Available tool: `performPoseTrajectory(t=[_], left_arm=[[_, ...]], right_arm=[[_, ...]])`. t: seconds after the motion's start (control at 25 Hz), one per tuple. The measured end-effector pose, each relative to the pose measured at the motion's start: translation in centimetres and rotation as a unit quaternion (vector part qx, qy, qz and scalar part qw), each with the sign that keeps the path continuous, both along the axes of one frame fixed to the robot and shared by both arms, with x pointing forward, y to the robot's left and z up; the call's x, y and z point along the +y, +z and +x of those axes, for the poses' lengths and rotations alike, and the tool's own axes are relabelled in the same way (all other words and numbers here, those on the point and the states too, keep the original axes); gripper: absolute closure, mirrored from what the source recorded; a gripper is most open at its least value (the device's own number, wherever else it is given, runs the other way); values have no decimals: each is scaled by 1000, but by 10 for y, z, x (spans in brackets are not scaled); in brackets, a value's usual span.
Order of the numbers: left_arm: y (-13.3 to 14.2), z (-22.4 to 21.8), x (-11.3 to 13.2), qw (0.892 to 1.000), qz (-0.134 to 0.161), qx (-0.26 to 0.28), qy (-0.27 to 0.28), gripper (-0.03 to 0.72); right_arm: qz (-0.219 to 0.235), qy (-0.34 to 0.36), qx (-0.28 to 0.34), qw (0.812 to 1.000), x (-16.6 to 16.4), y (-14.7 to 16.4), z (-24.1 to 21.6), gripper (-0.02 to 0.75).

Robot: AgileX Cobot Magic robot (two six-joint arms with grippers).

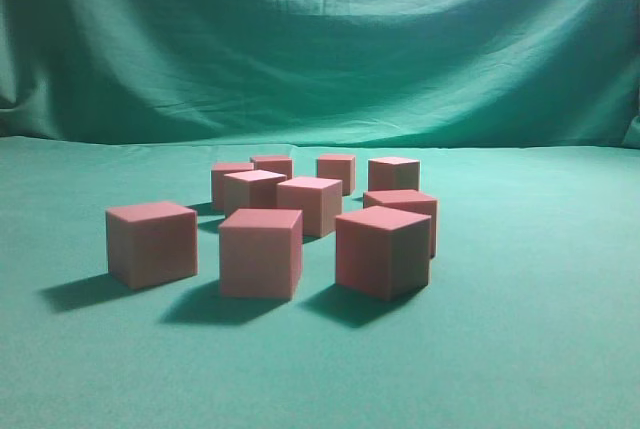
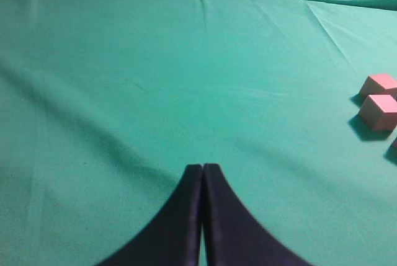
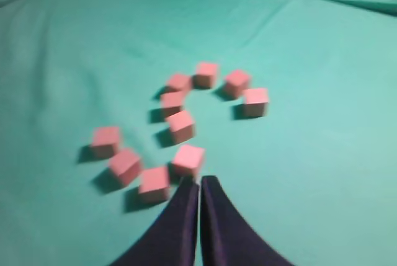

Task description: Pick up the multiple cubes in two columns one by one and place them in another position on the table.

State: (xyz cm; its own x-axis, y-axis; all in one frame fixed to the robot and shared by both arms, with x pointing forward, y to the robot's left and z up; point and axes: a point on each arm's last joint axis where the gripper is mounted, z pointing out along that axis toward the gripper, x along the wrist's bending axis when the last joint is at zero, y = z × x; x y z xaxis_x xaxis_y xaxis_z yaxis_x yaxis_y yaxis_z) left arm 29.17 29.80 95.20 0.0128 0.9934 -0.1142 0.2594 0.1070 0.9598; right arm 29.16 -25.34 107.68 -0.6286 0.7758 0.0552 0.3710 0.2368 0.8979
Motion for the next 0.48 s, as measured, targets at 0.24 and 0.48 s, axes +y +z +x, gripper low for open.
performPoseTrajectory(t=[0.24,0.48], left_arm=[[0,0,0,1000,0,0,0,688],[0,0,0,1000,0,0,0,688]], right_arm=[[45,-129,-67,988,-19,-50,2,738],[55,-238,-106,964,-34,-89,-3,738]])
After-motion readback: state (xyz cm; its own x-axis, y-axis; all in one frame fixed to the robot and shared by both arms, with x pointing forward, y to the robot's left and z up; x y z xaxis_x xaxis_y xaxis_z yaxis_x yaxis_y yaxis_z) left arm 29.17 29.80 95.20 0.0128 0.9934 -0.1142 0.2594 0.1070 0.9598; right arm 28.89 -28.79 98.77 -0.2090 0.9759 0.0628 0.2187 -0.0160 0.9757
